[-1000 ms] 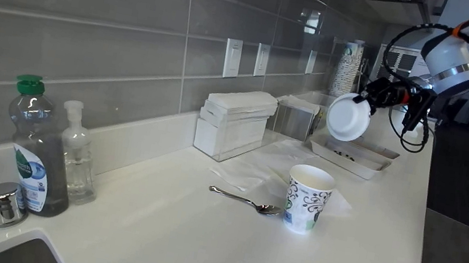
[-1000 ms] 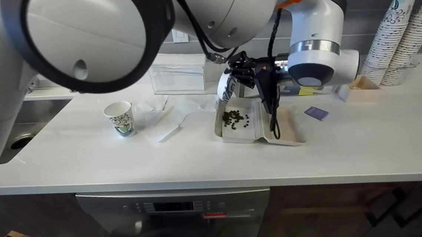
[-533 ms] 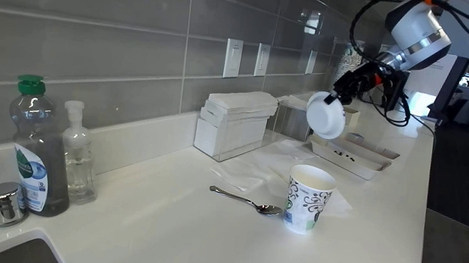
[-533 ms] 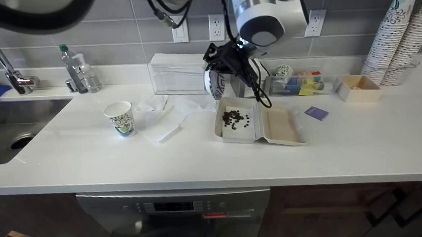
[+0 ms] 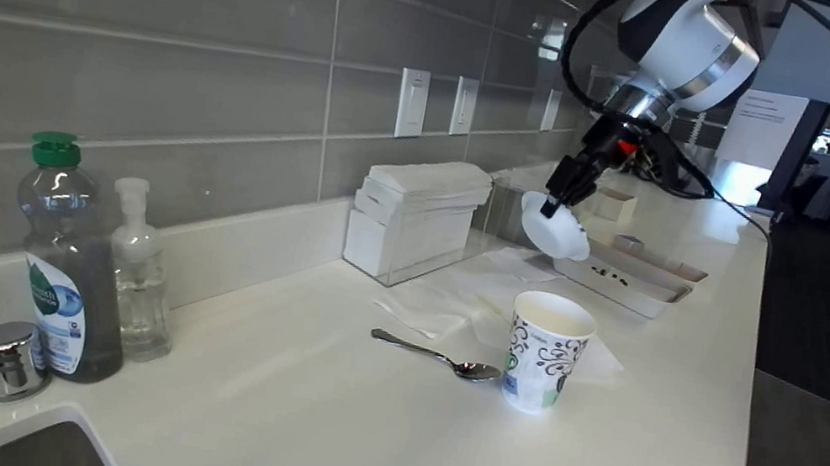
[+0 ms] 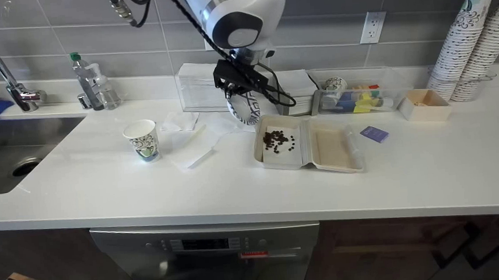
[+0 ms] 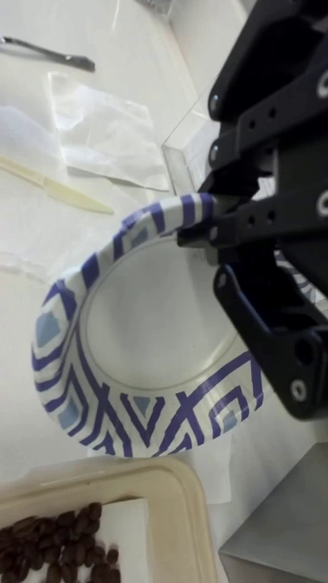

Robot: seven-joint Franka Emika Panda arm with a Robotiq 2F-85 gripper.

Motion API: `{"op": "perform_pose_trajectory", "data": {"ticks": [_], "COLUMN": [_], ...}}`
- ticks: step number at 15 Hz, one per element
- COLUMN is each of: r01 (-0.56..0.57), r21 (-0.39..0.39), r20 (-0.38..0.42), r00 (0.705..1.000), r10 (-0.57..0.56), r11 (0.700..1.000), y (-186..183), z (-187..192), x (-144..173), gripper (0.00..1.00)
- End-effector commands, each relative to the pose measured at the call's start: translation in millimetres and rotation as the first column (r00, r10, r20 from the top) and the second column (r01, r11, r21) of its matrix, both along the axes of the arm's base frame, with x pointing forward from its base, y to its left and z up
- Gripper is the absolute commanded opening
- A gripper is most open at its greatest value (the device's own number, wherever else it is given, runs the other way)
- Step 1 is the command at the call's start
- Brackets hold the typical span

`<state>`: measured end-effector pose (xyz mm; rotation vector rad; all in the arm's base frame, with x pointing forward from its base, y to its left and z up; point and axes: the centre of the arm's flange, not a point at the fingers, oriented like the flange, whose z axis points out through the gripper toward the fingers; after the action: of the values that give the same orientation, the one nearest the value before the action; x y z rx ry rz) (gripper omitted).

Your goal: Pour the contents from the bowl to the lunch pack

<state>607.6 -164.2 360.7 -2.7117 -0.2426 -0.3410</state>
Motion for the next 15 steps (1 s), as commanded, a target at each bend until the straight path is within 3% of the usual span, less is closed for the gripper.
{"op": "perform_pose_trajectory", "data": {"ticks": [1,2,3,7,8,15], "r01": [0.045,0.032,0.018,0.019,0.021,0.062], "r21": [-0.191,-0.237,-0.159,-0.212,-0.213,-0.310], "r20": [-0.035,-0.069,-0.025,-0.052,-0.050,-0.099], "r00": [0.998,0.996,0.999,0.998,0.998,0.990], "r10": [-0.052,-0.049,-0.022,-0.031,-0.033,-0.097], "r11": [0.981,0.971,0.987,0.977,0.977,0.949], "y": [43,48,31,44,43,67], "z": [-9,-10,-11,-12,-11,-18], "x": [-35,-37,-12,-22,-23,-20], "gripper": [0.02,0.02,0.07,0.07,0.02,0.02]}}
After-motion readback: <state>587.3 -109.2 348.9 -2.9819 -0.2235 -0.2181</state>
